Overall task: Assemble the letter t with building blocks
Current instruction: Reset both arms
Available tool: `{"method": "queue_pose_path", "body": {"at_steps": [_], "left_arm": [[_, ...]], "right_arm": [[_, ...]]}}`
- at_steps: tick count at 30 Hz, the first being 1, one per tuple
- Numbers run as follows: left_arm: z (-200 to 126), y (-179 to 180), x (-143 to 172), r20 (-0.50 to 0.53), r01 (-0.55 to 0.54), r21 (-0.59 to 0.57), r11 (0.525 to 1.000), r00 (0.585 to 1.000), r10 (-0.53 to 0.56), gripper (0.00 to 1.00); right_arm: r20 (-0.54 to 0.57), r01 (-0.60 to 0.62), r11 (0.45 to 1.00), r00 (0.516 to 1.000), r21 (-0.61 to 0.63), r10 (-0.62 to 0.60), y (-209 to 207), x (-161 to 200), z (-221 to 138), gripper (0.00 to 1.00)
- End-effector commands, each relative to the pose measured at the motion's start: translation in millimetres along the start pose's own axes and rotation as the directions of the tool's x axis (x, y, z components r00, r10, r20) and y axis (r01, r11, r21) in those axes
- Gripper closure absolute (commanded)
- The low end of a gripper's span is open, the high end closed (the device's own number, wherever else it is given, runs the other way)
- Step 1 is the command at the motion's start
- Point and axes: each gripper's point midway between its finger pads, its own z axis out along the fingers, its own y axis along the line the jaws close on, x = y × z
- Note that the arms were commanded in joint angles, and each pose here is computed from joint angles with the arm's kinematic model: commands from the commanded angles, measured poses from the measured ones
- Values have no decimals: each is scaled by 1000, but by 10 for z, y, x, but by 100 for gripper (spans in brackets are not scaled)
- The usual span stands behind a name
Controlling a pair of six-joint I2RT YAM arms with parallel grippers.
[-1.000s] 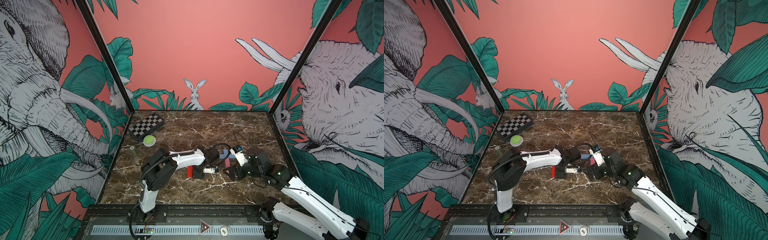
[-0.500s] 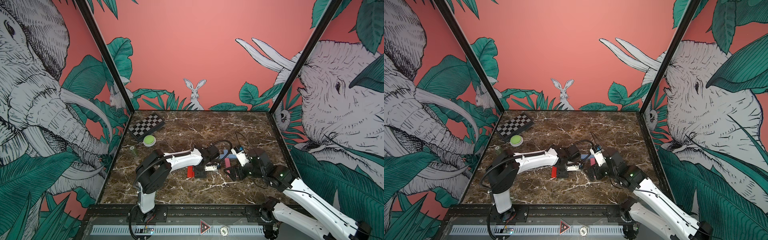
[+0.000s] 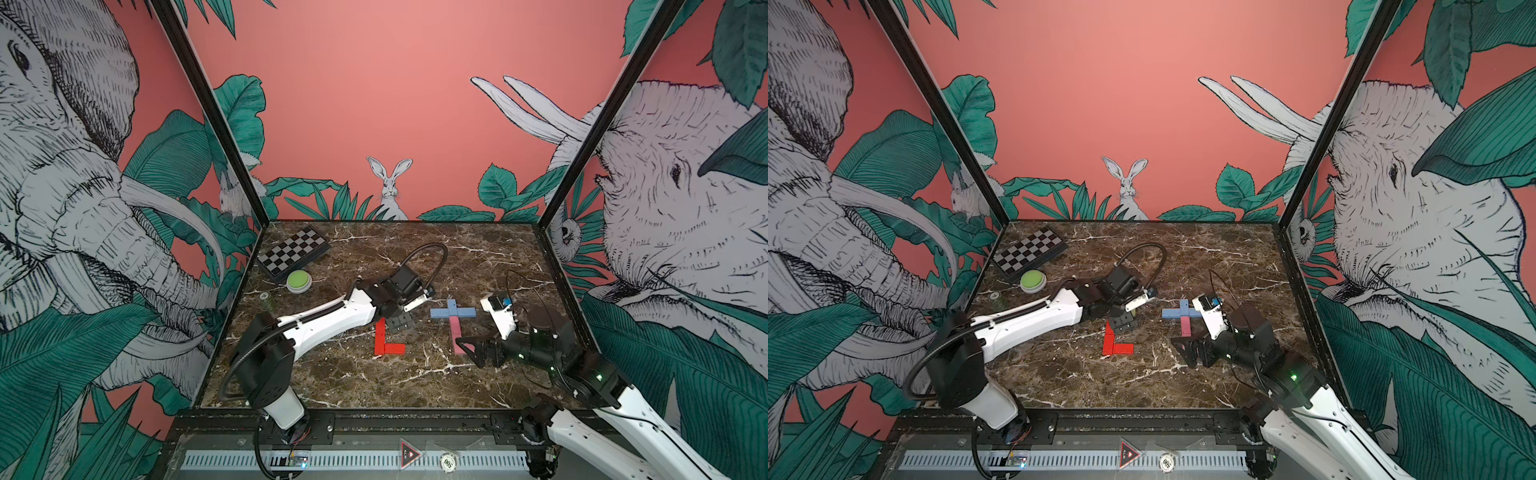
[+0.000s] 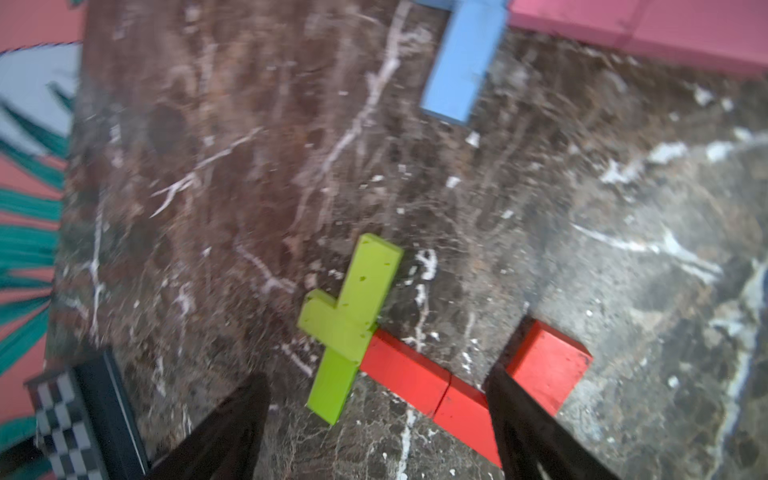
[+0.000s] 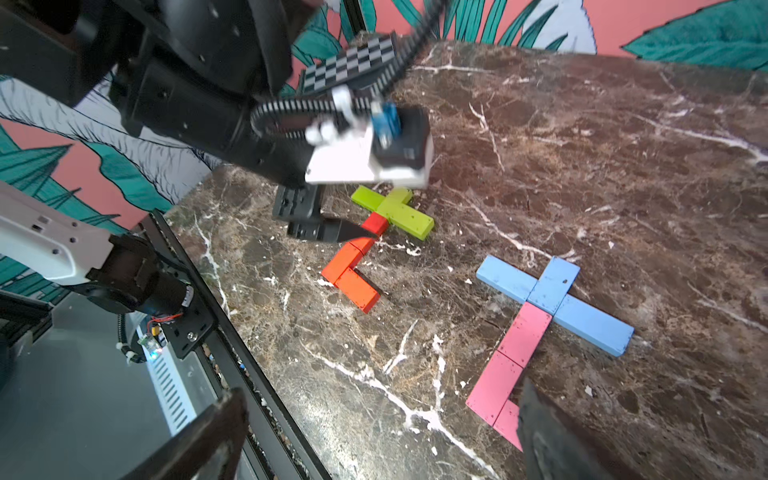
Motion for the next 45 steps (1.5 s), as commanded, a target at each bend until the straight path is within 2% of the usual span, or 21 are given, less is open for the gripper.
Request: {"method": "queue_pose_path", "body": {"at_steps": [1,4,8,11,12,15,16,19,22,24,28,30,35,37,39,42,45], "left_arm": [[-426,526,-126,181,218,-191,957,966,-184,10],[-810,847,3,297,355,-302,885,917,-266,1],[-1261,1125,327,439,512,-386,767,833,-336,1],[-1441,1258,657,513,605,-425,674,774,-372,1],[-1461,1274,762,531,631,-432,644,755,-384,1],[-1434,1478,1228,573,745,-457,487,664,-479,1],[-1400,1510,1321,585,764,-461,452,644,-493,1],[-1229,1578,1501,620,770,-517,373,638,-457,1],[-953,1615,1648,579,743,-570,351,667,-470,1],[-725,1653,1721,548,721,-594,356,687,-476,1],[-370,1698,1857,492,672,-634,383,733,-470,1],[-263,1699,1880,489,663,-625,412,744,-455,1],[-52,1707,2031,520,696,-565,442,717,-464,1],[-5,1722,2023,526,688,-560,461,726,-444,1],[48,1769,2031,534,685,-553,474,728,-430,1],[198,1816,2104,531,711,-503,492,703,-473,1],[258,1823,2204,555,755,-428,498,654,-514,1]], "right_arm": [[62,-1,999,998,35,-1,-29,-188,-76,1],[7,-10,991,1000,134,10,-219,-97,5,1],[-50,-16,967,998,254,29,-460,-47,156,1],[-67,11,947,998,321,11,-607,-87,293,1],[-64,23,936,998,350,-1,-665,-128,332,2],[-69,85,882,996,464,-60,-902,-235,427,2],[-65,103,859,995,501,-81,-981,-276,445,1],[-33,155,786,985,598,-169,-1226,-394,531,2],[-9,201,675,961,710,-276,-1490,-508,544,1],[7,190,609,952,770,-306,-1679,-562,516,1],[32,134,557,960,819,-279,-2045,-515,489,1],[65,86,552,967,829,-248,-2232,-425,466,1],[142,-19,552,973,833,-181,-2601,-120,457,1],[164,-40,553,970,832,-177,-2697,-84,479,1],[131,-4,583,976,812,-176,-2684,-112,536,2],[129,34,576,962,817,-239,-2698,-181,540,1],[120,45,577,962,816,-244,-2734,-162,504,1]]}}
